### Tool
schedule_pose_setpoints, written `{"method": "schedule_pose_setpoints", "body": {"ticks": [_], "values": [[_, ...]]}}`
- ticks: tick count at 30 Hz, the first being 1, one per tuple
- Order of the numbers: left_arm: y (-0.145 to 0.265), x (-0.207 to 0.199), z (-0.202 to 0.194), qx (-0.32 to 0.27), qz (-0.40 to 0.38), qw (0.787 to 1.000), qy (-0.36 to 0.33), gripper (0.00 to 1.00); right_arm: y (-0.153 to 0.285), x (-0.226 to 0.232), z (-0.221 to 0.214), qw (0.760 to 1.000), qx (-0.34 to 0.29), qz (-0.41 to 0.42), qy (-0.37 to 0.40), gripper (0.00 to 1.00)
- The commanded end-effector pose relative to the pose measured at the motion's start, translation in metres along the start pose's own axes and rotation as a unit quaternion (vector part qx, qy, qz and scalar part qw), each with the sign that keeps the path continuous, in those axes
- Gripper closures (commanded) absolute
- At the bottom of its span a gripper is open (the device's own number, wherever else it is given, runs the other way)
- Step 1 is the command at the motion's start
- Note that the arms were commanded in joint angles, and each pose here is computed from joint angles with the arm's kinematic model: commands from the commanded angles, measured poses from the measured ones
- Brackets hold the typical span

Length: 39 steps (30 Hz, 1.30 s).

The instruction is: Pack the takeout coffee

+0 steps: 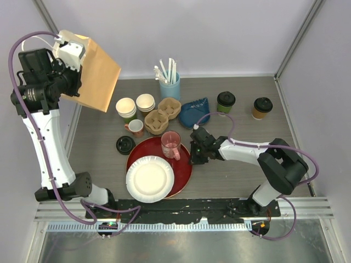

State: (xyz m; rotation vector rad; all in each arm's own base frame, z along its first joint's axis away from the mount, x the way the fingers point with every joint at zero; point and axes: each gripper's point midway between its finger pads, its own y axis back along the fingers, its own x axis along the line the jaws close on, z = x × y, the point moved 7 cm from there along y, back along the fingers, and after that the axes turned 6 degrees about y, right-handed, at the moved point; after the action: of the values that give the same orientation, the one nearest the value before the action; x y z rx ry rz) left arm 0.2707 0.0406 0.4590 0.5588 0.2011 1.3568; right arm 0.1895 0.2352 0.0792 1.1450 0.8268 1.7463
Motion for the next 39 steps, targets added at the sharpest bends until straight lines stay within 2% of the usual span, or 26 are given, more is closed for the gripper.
{"method": "schedule_pose_setpoints", "body": {"ticks": [1,3,9,14,22,29,39], "values": [[0.005,0.001,0.017,-0.043,0.003,0.999,-0.010,1.00,-0.001,0.040,0.048,0.990,-0.114,0.057,-0.051,0.99],[0.004,0.002,0.017,-0.041,0.002,0.999,-0.011,1.00,-0.003,0.047,0.061,0.987,-0.143,0.046,-0.055,0.99],[0.004,0.003,0.017,-0.038,0.008,0.999,-0.013,1.00,-0.020,0.074,0.062,0.992,-0.111,0.054,-0.017,0.99],[0.002,0.004,0.016,-0.034,0.006,0.999,-0.016,1.00,-0.019,0.093,0.066,0.991,-0.122,0.060,0.007,0.99],[-0.001,0.005,0.015,-0.032,0.005,0.999,-0.016,1.00,-0.038,0.128,0.057,0.990,-0.097,0.072,0.066,0.99],[-0.001,0.005,0.014,-0.028,0.007,0.999,-0.018,1.00,-0.047,0.156,0.080,0.985,-0.130,0.094,0.071,0.99],[-0.002,0.005,0.013,-0.028,0.006,0.999,-0.017,1.00,-0.066,0.203,0.091,0.975,-0.158,0.123,0.100,0.99]]}}
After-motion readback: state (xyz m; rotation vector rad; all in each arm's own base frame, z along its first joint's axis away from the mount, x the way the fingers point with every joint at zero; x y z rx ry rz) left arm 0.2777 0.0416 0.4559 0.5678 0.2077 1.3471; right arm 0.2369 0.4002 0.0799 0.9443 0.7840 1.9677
